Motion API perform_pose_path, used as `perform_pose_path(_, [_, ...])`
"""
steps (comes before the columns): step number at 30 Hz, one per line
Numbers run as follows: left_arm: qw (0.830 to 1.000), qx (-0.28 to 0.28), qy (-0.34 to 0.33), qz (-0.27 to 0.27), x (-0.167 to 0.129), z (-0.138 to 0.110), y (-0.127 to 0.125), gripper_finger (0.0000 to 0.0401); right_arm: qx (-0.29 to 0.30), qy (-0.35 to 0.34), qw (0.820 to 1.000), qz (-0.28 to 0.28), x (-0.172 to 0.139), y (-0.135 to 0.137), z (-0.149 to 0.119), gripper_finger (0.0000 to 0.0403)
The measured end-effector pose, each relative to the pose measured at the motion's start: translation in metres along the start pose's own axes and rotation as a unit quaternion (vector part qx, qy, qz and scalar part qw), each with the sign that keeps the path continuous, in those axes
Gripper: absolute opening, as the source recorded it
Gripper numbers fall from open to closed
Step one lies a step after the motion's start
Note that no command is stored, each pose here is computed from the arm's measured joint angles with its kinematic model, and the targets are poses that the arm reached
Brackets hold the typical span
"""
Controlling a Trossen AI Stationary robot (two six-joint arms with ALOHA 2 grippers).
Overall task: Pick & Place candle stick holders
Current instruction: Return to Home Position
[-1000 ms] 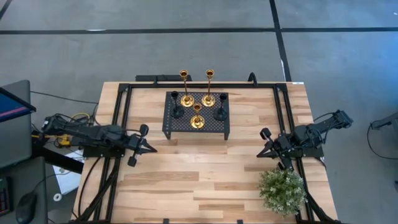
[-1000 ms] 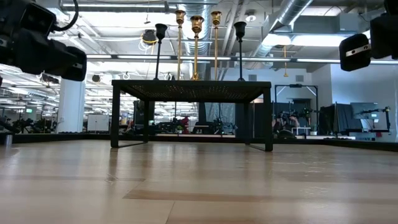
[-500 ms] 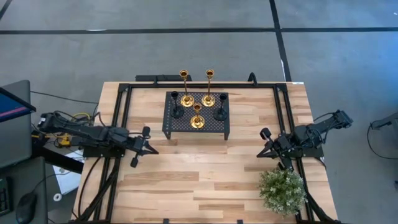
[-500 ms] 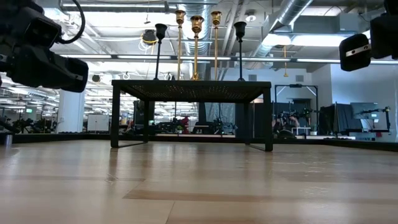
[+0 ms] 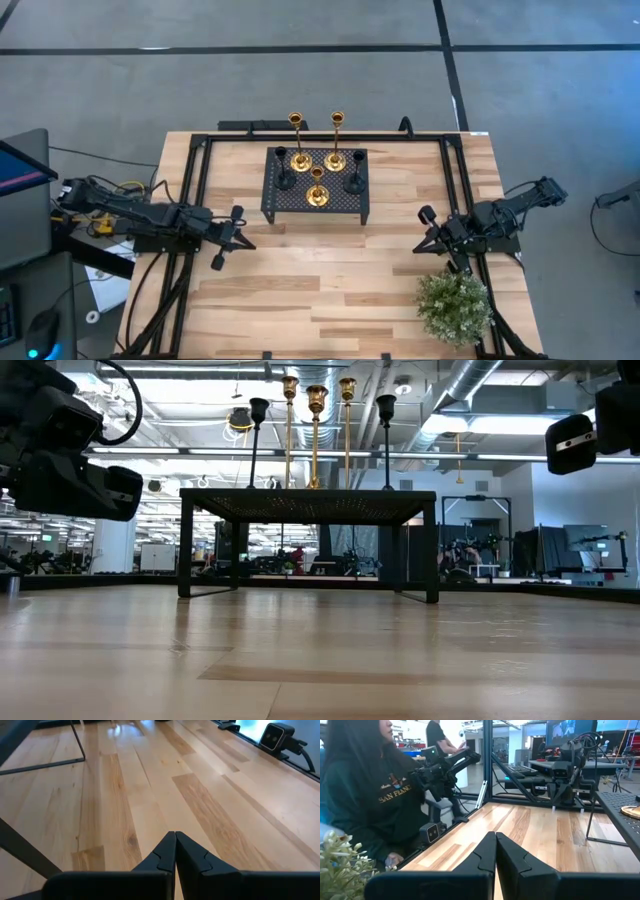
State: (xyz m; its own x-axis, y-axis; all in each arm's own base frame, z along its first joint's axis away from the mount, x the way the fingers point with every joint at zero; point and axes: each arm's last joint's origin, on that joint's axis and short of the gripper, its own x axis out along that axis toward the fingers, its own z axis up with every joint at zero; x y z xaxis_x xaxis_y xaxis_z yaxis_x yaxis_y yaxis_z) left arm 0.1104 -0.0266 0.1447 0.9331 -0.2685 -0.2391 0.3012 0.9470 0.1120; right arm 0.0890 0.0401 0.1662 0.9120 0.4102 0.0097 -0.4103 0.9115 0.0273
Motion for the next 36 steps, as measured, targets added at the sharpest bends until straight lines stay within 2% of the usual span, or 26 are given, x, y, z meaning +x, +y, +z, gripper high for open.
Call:
perform_pose_path(6, [1.0,0.002,-0.024,-0.001,-0.003,0.004,-0.001,0.0008,0.0,0.0,1.0,0.0,0.0,0.0,0.0,0.0])
perform_pose_path(17, [0.985,0.01,-0.173,0.018,-0.024,0.026,0.001,0.0008,0.0,0.0,1.0,0.0,0.0,0.0,0.0,0.0])
perform_pose_path(36, [0.984,0.01,-0.178,0.021,-0.023,0.028,0.002,0.0008,0.0,0.0,1.0,0.0,0.0,0.0,0.0,0.0])
